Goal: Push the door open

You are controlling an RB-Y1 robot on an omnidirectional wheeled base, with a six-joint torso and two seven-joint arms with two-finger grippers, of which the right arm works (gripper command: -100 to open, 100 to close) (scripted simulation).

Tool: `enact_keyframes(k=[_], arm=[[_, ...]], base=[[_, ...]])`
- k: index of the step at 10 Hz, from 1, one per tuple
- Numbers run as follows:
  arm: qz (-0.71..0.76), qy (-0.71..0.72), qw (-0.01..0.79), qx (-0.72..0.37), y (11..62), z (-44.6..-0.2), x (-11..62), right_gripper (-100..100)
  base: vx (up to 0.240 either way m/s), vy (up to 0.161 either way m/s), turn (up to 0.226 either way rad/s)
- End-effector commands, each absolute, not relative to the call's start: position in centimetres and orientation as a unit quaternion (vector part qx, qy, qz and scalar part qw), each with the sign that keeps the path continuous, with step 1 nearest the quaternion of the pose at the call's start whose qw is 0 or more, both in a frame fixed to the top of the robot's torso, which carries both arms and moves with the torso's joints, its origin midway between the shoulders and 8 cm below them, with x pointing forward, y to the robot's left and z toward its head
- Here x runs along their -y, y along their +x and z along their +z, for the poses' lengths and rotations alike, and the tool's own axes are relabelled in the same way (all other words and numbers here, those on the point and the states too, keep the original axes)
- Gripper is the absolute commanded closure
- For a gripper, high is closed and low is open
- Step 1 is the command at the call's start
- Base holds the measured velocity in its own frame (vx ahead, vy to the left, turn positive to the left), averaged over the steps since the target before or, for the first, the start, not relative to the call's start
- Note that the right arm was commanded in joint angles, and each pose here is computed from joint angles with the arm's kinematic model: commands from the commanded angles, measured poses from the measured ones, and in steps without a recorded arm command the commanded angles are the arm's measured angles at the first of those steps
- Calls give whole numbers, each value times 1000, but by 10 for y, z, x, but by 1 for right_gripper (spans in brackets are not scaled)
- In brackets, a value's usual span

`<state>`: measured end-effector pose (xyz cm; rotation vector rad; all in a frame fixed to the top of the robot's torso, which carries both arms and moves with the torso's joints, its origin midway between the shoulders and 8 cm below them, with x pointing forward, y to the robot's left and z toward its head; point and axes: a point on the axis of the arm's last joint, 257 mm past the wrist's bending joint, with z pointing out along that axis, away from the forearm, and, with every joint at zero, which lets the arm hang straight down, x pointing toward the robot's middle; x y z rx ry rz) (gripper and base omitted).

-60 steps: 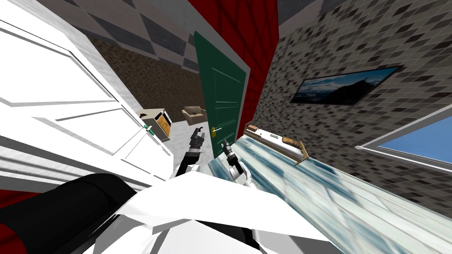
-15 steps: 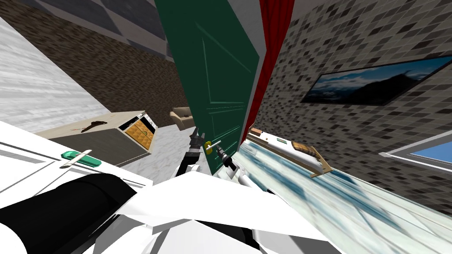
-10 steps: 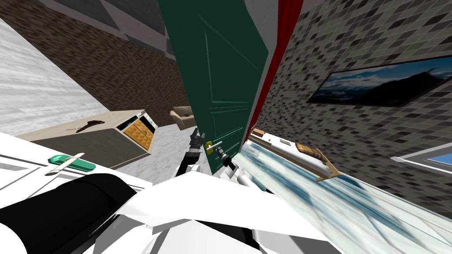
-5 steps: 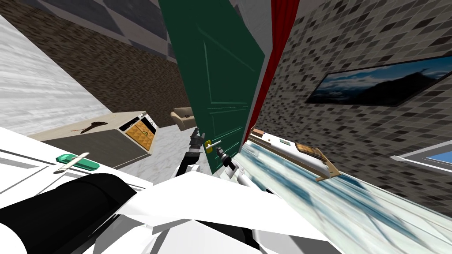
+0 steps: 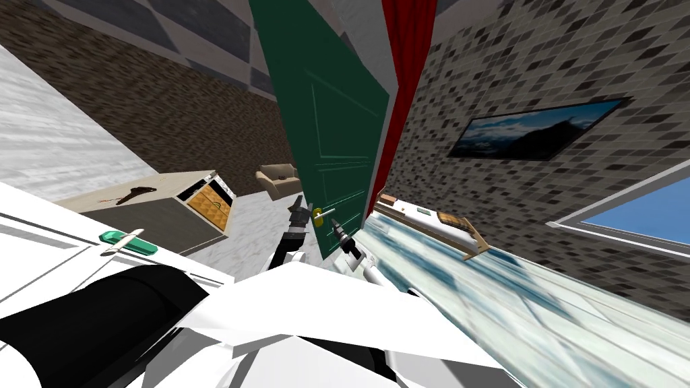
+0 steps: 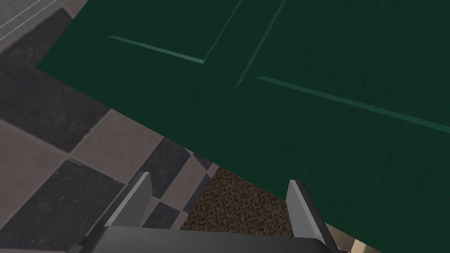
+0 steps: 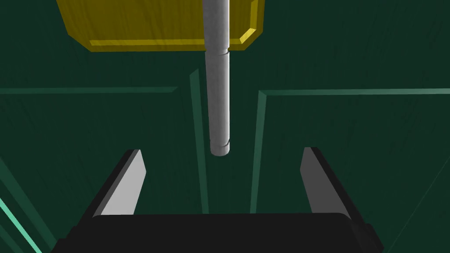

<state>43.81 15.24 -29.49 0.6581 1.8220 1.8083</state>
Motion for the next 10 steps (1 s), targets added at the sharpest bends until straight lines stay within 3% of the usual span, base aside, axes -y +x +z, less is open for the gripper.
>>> enact_keyframes(k=[1,10], arm=[[657,241,249,-670,442,-299,-145,-100],[659,246,254,-664,446,-295,-148,-100]], base=[[30,76,43],[114,119,20]])
